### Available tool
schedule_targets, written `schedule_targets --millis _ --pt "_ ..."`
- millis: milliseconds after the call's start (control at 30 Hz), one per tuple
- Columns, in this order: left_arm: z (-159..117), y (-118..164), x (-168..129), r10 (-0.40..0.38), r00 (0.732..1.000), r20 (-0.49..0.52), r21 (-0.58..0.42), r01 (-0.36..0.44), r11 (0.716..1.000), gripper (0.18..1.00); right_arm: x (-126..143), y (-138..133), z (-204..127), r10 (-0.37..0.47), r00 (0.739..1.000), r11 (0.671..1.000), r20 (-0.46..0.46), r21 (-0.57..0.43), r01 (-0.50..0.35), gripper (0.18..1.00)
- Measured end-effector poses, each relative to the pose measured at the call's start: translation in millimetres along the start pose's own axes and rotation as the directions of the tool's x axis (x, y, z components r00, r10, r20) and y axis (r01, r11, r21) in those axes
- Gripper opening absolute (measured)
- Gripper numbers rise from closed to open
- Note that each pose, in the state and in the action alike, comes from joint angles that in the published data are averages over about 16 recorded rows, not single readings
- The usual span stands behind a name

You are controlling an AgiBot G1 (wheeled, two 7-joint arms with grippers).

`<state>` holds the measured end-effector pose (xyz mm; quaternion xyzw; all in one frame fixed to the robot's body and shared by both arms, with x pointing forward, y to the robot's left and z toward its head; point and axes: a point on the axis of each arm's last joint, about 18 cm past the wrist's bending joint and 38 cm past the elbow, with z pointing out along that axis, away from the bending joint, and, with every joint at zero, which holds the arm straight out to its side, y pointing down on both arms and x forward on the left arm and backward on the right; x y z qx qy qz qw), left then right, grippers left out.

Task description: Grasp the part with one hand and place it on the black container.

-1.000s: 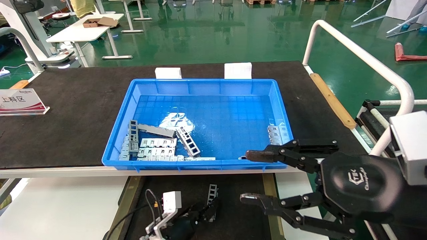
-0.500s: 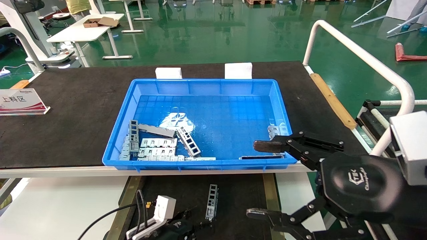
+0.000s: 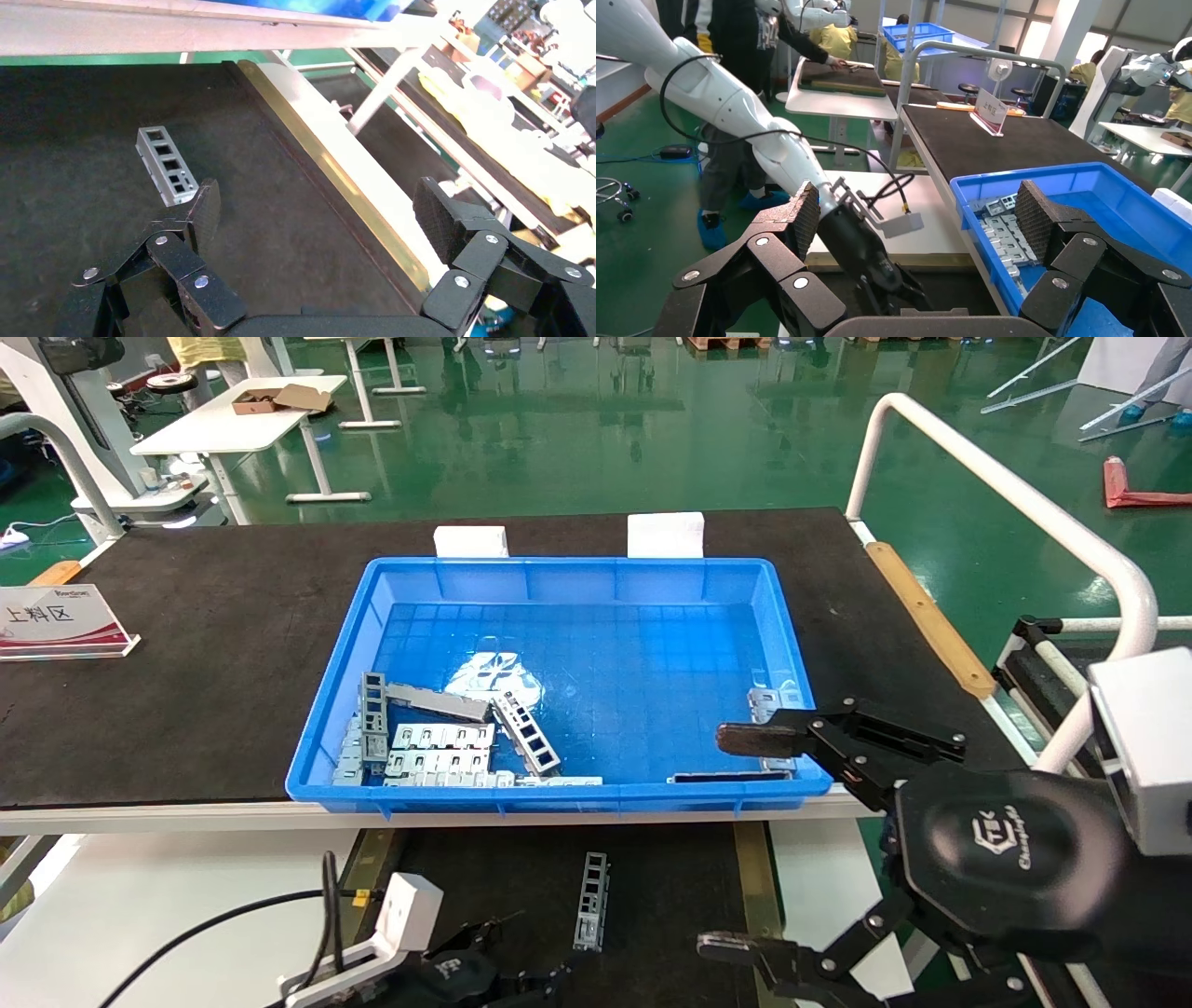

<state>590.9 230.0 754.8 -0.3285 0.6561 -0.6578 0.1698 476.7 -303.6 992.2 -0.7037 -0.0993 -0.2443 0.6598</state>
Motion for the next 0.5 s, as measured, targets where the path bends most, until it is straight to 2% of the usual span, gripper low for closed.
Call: schedule_targets --millis 500 --pt "-17.2 -28.3 14.8 0.051 0.997 -0.064 0.018 -0.049 0.999 1.001 0.0 0.0 0.0 0.0 1.0 1.0 0.0 0.0 0.0 1.001"
